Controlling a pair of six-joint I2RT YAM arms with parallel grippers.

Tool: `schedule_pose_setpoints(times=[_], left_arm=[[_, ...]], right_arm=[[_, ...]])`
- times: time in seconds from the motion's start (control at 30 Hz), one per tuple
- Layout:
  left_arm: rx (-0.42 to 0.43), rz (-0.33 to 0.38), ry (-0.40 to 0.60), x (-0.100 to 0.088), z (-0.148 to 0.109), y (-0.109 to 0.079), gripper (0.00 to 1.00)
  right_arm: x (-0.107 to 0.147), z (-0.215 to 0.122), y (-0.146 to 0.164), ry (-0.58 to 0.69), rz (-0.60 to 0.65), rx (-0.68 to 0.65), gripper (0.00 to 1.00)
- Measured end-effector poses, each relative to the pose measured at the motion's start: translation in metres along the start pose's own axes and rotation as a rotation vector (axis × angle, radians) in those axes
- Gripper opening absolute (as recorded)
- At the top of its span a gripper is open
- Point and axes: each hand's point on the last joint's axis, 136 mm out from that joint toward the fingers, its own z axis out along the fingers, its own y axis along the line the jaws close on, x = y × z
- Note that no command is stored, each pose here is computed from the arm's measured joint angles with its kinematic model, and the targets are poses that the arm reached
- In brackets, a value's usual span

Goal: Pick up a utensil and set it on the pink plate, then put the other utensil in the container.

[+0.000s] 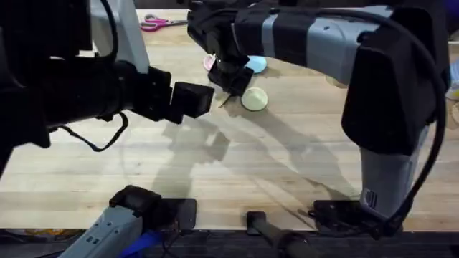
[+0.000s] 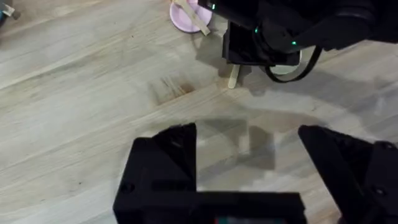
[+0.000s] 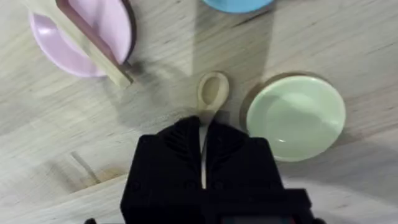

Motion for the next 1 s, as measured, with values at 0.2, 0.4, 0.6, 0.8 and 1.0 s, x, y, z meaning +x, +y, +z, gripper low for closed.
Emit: schedule_pose_setpoints(times=[0.2,0.4,0.6,0.8,1.0], left_arm=[[0.000,0.000,0.000,0.000,0.000,0.000,0.993],[0.001,0.000,0.000,0.000,0.000,0.000,0.993],[0.001,0.000,-0.001,0.000,0.000,0.000,0.993],[0.001,0.000,-0.001,0.000,0.000,0.000,0.993],[0.001,0.000,-0.001,0.000,0.000,0.000,0.993]], right_arm=[[0.000,-0.001,0.000,-0.001,-0.008,-0.001,0.033],[-0.003,-0.008,0.002,-0.005,-0.030,0.002,0.030],[-0.019,-0.037,0.002,-0.053,-0.057,0.029,0.031],[-0.035,-0.066,0.002,-0.111,-0.115,0.044,0.031],[-0.054,-0.093,-0.006,-0.151,-0.179,0.076,0.031]])
